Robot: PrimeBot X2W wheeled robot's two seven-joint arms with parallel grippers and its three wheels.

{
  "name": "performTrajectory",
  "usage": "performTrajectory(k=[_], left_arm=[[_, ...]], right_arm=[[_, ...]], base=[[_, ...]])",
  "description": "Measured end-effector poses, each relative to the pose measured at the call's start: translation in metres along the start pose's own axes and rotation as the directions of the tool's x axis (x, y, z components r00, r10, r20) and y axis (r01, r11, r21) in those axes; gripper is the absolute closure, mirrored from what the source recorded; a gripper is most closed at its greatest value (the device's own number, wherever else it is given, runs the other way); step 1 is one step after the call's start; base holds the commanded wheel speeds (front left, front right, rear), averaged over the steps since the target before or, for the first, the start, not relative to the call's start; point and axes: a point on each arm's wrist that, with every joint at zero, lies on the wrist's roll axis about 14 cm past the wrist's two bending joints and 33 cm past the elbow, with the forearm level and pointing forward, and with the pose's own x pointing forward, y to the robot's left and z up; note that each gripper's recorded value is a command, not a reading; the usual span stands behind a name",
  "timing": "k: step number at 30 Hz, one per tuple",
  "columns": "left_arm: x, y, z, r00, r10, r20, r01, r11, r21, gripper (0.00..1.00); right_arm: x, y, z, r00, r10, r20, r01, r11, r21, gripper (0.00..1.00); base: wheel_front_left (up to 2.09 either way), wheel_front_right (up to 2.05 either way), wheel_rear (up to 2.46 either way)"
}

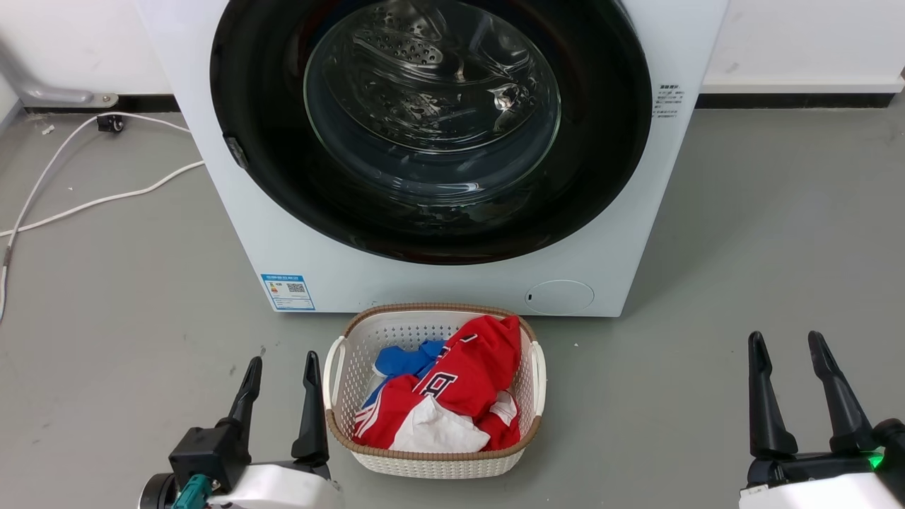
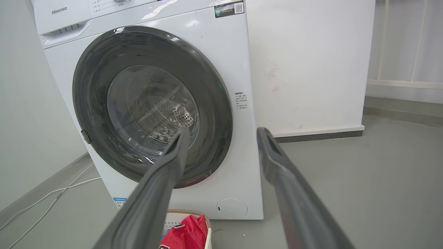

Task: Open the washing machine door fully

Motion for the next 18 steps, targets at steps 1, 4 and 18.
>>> performTrajectory(k=[1, 4, 18], left_arm=[[-0.0004, 0.0000, -0.0006, 1.000, -0.002, -0.001, 0.002, 1.000, 0.006, 0.00], [-0.0011, 0.0006, -0.0007, 1.000, -0.001, 0.003, 0.001, 1.000, 0.023, 0.00], [-0.0052, 0.0002, -0.0021, 1.000, -0.014, 0.015, 0.013, 0.995, 0.100, 0.00]], right_arm=[[-0.0001, 0.0004, 0.0007, 1.000, 0.002, 0.004, -0.002, 1.000, -0.006, 0.00], [-0.0014, 0.0008, 0.0007, 1.000, 0.004, 0.004, -0.004, 1.000, -0.017, 0.00], [-0.0064, 0.0021, 0.0025, 1.000, 0.016, 0.018, -0.014, 0.998, -0.069, 0.00]], base=[[0.00, 0.00, 0.00], [0.00, 0.00, 0.00], [0.00, 0.00, 0.00]])
